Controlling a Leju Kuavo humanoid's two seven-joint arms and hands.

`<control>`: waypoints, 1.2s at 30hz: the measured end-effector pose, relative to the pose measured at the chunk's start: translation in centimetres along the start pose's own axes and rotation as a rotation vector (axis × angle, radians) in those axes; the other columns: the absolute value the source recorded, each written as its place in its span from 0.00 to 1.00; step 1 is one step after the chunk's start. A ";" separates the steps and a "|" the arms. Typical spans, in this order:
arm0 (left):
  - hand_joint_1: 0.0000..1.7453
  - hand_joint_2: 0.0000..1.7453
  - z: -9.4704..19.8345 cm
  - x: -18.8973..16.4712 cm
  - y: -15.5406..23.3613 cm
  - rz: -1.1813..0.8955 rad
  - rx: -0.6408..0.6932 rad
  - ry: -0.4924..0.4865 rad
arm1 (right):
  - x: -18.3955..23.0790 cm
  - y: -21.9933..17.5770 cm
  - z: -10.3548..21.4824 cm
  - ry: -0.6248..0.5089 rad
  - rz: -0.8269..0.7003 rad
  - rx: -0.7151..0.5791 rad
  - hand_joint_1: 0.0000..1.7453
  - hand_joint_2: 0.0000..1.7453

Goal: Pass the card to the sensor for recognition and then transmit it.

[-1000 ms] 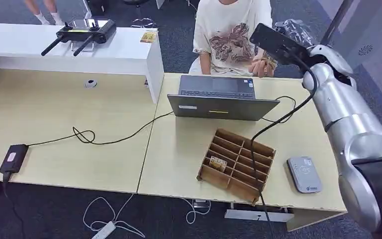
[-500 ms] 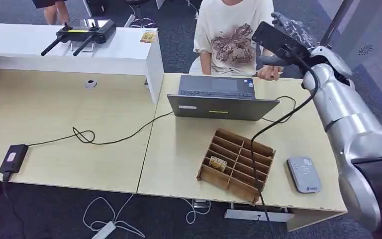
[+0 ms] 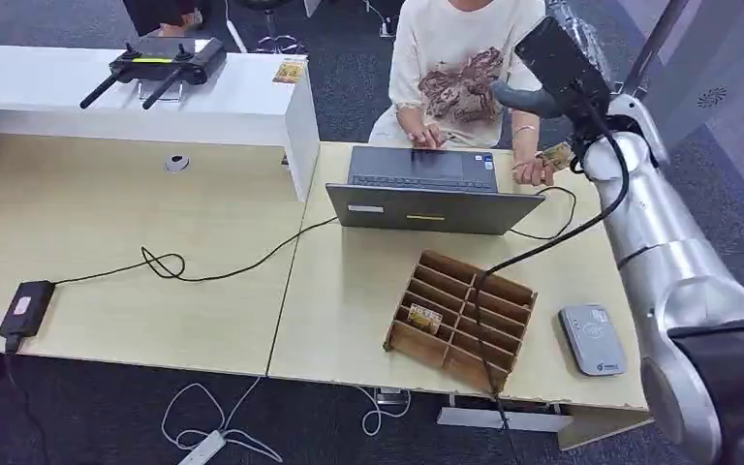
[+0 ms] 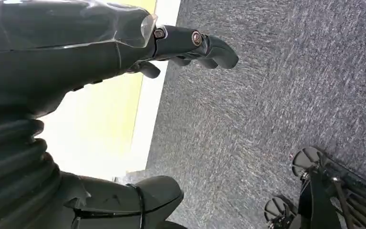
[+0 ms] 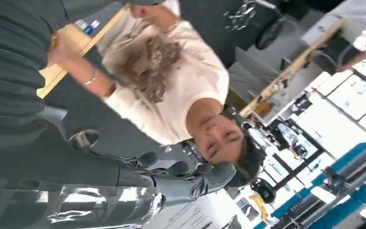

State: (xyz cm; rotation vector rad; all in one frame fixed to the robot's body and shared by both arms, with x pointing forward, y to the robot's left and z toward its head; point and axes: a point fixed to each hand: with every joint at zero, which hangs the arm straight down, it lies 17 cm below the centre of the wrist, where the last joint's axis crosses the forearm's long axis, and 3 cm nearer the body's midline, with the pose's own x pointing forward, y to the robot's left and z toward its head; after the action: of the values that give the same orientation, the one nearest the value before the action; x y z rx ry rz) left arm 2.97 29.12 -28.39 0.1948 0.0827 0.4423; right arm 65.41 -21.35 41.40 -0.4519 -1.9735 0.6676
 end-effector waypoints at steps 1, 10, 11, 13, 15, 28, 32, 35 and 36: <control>0.00 1.00 0.0 0.0 0.0 0.005 0.000 0.001 | 0.7 -0.2 0.1 -0.019 -0.046 -0.014 0.00 1.00; 0.00 1.00 0.1 -0.6 -0.5 0.050 -0.003 0.019 | 4.0 -2.5 4.2 -0.125 -0.445 -0.180 0.00 1.00; 0.00 1.00 0.1 -0.6 -0.6 0.053 -0.005 0.019 | 4.0 -2.9 5.1 -0.134 -0.475 -0.202 0.00 1.00; 0.00 1.00 0.1 -0.7 -0.8 0.059 -0.007 0.020 | 3.8 -3.2 6.7 -0.145 -0.522 -0.231 0.00 1.00; 0.00 1.00 0.1 -0.8 -0.8 0.071 -0.010 0.024 | 3.3 -3.3 8.4 -0.154 -0.540 -0.252 0.00 1.00; 0.00 1.00 0.3 -0.7 -1.5 0.095 -0.034 0.020 | 2.0 -3.2 22.3 -0.247 -0.611 -0.379 0.00 1.00; 0.00 1.00 0.3 -0.8 -1.6 0.086 -0.045 0.019 | 0.6 -2.4 27.2 -0.202 -0.567 -0.419 0.00 1.00; 0.00 1.00 0.3 -0.8 -1.6 0.081 -0.047 0.018 | 0.1 -1.4 30.5 -0.177 -0.571 -0.428 0.00 1.00; 0.00 1.00 0.3 -0.8 -1.6 0.081 -0.047 0.018 | -0.1 -1.2 31.4 -0.167 -0.570 -0.441 0.00 1.00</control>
State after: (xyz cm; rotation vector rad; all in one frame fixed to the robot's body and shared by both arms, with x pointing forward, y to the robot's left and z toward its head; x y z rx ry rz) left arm 2.99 27.29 -28.41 0.1487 0.0823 0.5265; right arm 37.63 -30.65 30.06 -0.0730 -2.2685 -0.0969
